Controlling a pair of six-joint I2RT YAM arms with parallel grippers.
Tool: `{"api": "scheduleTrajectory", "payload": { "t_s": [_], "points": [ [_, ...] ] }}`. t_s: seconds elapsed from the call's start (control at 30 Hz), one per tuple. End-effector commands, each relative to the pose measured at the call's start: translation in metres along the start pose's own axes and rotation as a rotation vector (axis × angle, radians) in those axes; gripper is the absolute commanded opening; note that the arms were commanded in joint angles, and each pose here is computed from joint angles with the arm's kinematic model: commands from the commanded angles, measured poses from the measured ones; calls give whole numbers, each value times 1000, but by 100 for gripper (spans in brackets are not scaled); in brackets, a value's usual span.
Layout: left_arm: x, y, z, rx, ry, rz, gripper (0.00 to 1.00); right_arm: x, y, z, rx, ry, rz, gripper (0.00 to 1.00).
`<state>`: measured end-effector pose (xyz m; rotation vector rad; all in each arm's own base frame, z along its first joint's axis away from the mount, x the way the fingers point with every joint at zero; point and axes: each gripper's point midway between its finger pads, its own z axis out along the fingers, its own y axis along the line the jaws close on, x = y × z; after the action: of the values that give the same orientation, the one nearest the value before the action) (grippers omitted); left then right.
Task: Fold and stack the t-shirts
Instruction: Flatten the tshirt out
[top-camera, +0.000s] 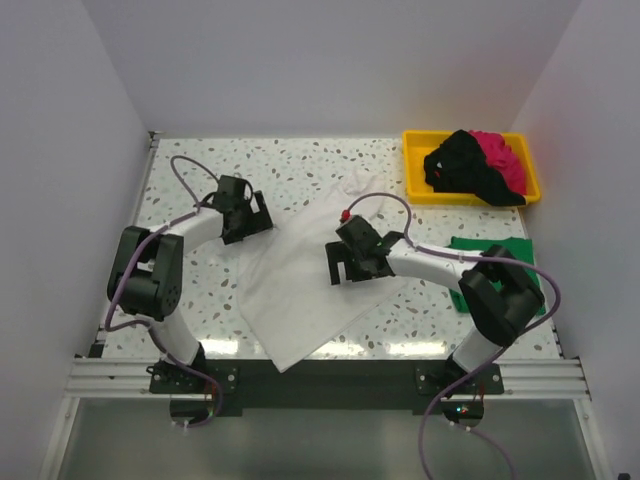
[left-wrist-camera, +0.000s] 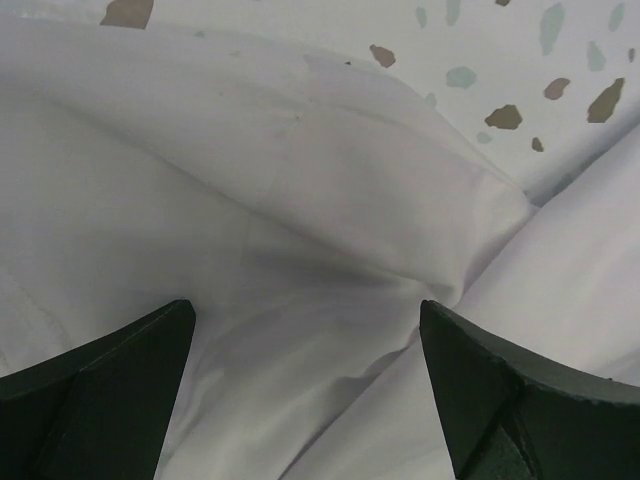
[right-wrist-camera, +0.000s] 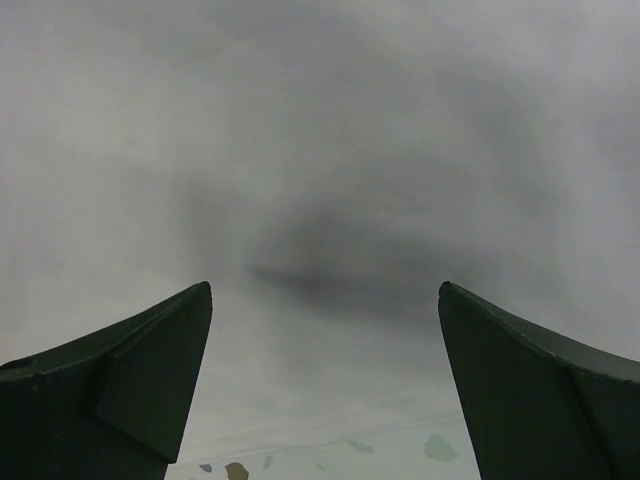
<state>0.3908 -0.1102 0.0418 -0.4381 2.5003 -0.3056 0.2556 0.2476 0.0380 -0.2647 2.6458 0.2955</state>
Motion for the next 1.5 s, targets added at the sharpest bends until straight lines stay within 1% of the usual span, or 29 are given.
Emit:
{"api": "scheduleTrajectory", "payload": {
  "t_s": [0.0,0.13,0.27,0.37,0.4,0.43,0.47,0.5,0.53,0.57,0.6,0.63,0.67,0.7,0.77,0.8,0.87,0.97,1.0,1.03,1.07,1.1,1.17,1.27,1.3,1.33,1.37,1.4,1.47],
  "points": [
    [2,10,12,-41,-9,-8,100,0,-19,12,111,6,80,99],
    [24,39,9,-147,11,-45,100,-9,-39,39,144,51,135,99],
    [50,68,-3,-256,46,-81,100,-41,-56,68,194,50,91,99],
    [95,80,-7,-243,138,-101,100,-69,-69,96,227,95,68,99],
    [104,78,-9,-222,152,-111,100,-99,-65,98,217,43,69,98],
    [116,71,-11,-192,169,-124,100,-97,-74,115,235,75,67,99],
    [131,63,-15,-130,192,-132,100,-105,-74,119,228,71,36,99],
    [137,56,-17,-99,193,-135,100,-133,-68,121,210,20,29,99],
    [150,39,-20,-45,215,-116,100,-132,-70,135,206,46,18,99],
    [153,22,-23,21,217,-97,100,-137,-72,139,204,59,-17,98],
    [157,14,-24,36,219,-84,100,-167,-66,137,189,5,-25,99],
    [164,2,-26,54,226,-66,100,-177,-71,139,205,-6,-34,99],
    [163,-6,-26,69,221,-50,100,-172,-77,154,218,26,-69,99],
    [165,-12,-26,75,221,-38,100,-200,-74,149,210,-37,-72,99],
    [156,-27,-26,100,219,-22,100,-210,-87,157,230,-33,-75,99],
    [151,-34,-28,112,214,-10,100,-233,-90,147,220,-83,-59,99],
    [130,-52,-38,143,171,19,100,-248,-86,133,185,-106,-75,98],
    [95,-64,-64,150,61,38,100,-290,-66,75,119,-250,-103,99],
    [86,-63,-72,141,29,35,100,-299,-60,43,97,-299,-104,99],
    [71,-60,-88,131,-41,26,100,-306,-56,22,83,-336,-101,99],
    [72,-47,-95,81,-45,23,100,-298,-54,17,71,-336,-92,99],
    [69,-37,-101,46,-75,15,100,-308,-45,-25,44,-409,-85,99],
    [67,-1,-117,-71,-132,-26,100,-304,-38,-50,8,-457,-66,99],
    [74,42,-126,-177,-139,-85,100,-274,-38,-89,-30,-503,28,99],
    [72,57,-125,-208,-141,-125,100,-239,-48,-71,-15,-439,63,99],
    [76,63,-123,-206,-124,-135,100,-233,-49,-101,-28,-493,97,99],
    [82,73,-118,-211,-111,-148,100,-227,-49,-107,-45,-520,163,99],
    [81,82,-115,-221,-109,-174,100,-191,-60,-90,-20,-463,200,99],
    [90,89,-106,-229,-83,-183,99,-161,-70,-105,-30,-509,279,99]
  ]
}}
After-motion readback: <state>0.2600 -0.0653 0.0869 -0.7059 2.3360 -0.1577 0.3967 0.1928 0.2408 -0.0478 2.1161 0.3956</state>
